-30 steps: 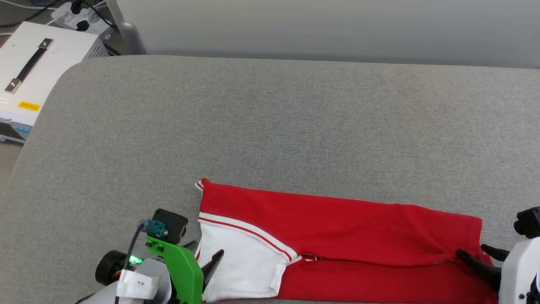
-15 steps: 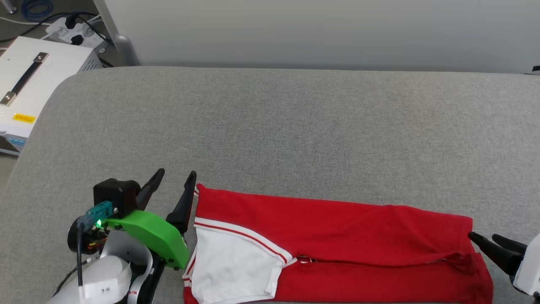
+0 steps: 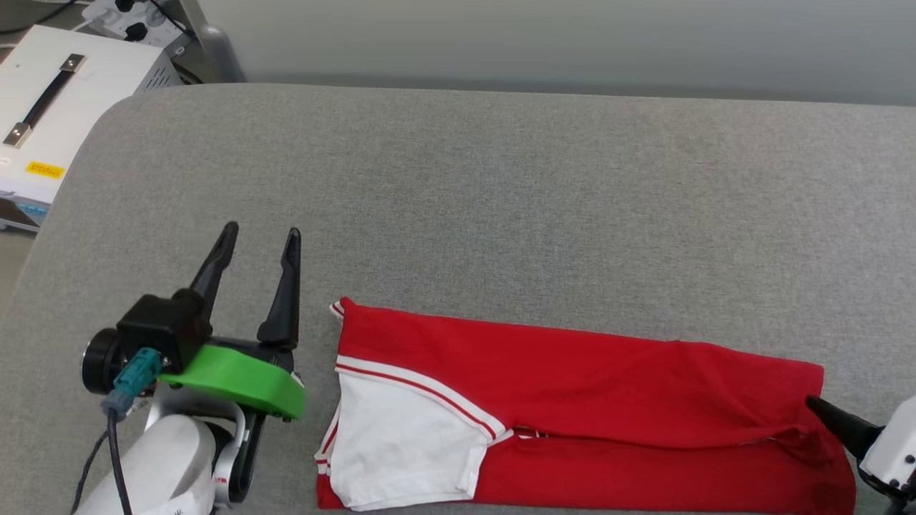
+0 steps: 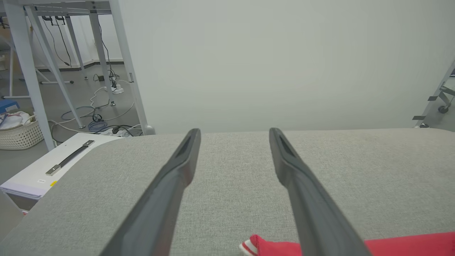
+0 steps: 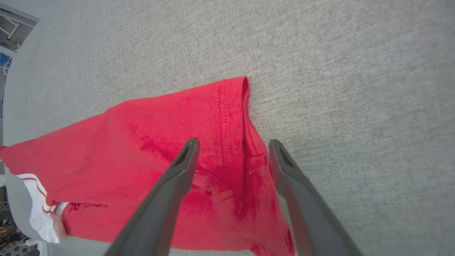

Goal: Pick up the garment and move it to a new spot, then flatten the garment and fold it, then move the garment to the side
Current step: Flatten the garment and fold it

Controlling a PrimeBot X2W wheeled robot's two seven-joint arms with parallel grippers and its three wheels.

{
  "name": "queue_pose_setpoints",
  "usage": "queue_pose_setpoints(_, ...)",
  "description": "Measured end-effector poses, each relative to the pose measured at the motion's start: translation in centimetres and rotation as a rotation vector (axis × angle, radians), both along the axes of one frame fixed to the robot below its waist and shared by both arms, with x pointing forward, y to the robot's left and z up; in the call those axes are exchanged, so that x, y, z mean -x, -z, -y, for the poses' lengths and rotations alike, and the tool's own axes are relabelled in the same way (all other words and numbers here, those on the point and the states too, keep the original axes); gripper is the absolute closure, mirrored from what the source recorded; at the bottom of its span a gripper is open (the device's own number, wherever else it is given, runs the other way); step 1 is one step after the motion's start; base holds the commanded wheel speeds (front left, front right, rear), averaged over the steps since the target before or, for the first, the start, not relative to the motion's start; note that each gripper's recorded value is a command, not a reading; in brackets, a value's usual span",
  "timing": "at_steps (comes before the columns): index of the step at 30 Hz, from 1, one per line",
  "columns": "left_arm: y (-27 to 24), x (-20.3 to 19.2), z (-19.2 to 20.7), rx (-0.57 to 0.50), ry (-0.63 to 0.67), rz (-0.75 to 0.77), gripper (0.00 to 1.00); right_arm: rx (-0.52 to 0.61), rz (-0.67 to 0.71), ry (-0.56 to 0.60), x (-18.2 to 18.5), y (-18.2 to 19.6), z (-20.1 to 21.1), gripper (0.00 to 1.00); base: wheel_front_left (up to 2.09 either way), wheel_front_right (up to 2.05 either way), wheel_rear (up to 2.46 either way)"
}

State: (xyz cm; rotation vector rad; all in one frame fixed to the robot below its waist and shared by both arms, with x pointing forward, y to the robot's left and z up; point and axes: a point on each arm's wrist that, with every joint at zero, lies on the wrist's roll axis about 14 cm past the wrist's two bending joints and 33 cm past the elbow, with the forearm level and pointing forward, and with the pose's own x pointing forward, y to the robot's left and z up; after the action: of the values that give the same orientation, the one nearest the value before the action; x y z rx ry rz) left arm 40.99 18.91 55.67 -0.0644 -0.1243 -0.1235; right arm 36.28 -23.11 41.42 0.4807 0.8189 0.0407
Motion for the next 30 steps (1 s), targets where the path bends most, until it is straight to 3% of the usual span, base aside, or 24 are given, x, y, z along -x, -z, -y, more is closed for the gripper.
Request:
queue_pose_setpoints(15,4.2,-0.3,-1.4,-0.002,-0.019,-0.075,0.0,-0.032,-0.191,0.008,0.4,4.7,-1.4,0.0,0.0,0.0,0.0)
queue_pose_setpoints(27,4.6,0.0,-1.7,-0.001,-0.018,-0.074,0.0,-0.169,-0.188,-0.089,0.7,4.2,-6.1,0.0,0.0,0.0,0.0)
queue_pose_setpoints(28,4.6,0.0,-1.6,0.0,-0.016,-0.075,0.0,-0.175,-0.188,-0.092,0.8,4.2,-6.2,0.25,0.0,0.0,0.0)
queue_pose_setpoints(30,4.6,0.0,-1.5,-0.002,-0.012,-0.074,0.0,-0.174,-0.184,-0.094,0.9,4.2,-6.3,0.98,0.0,0.0,0.0)
